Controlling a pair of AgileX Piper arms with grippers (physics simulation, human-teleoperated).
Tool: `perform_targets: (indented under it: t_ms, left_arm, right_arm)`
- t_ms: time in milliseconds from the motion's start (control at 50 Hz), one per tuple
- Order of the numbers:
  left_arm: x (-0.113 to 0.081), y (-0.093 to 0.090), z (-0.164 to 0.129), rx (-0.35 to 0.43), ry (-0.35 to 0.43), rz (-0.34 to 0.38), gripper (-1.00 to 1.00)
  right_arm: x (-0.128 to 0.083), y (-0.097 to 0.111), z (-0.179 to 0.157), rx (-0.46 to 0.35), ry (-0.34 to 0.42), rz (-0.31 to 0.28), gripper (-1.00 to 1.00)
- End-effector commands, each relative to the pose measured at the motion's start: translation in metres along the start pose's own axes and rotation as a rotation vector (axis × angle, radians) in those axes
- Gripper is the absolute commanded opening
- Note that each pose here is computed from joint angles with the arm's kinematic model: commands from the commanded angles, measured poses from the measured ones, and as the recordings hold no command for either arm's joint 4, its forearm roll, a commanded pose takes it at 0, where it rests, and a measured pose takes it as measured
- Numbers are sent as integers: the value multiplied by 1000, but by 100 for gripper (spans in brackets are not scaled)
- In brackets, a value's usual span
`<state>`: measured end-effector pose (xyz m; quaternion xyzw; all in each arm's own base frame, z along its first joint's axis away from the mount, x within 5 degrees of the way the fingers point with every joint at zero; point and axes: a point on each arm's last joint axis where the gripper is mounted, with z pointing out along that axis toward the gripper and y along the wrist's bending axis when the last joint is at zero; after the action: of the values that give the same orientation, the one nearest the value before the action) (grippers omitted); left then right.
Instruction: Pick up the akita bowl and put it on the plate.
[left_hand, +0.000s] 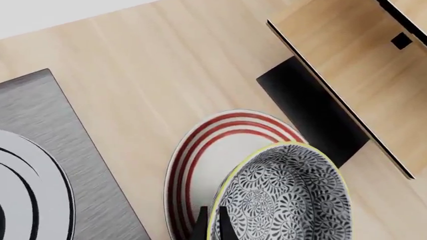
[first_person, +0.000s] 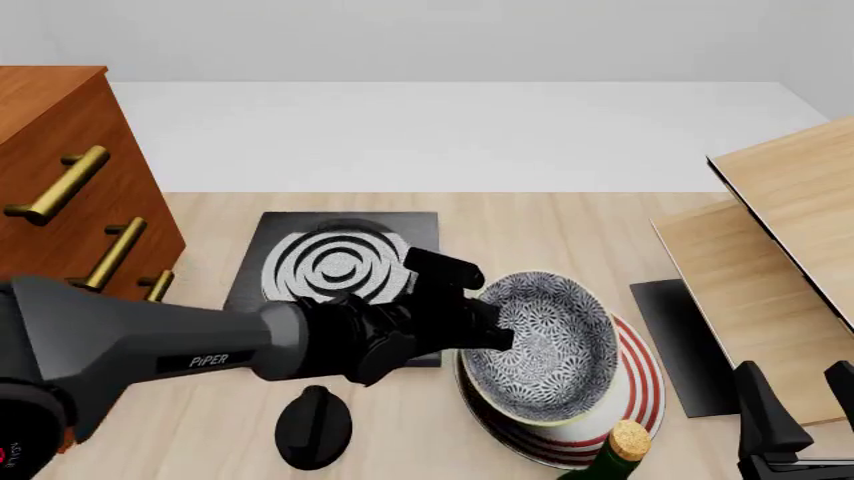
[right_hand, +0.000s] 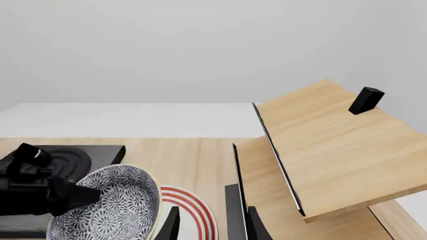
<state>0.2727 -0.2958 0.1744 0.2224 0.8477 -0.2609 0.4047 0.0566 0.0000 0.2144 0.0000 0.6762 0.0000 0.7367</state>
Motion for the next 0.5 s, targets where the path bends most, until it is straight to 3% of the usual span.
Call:
perform_targets:
  t_ms: [20,500]
  left_arm:
    - [1,-2,9,0,7,-6,-100]
    - [6,-1,16,-4,23,-8,-100]
  right_arm:
    - [0,0,0,0,0,0,100]
    - [0,0,0,0,0,0,100]
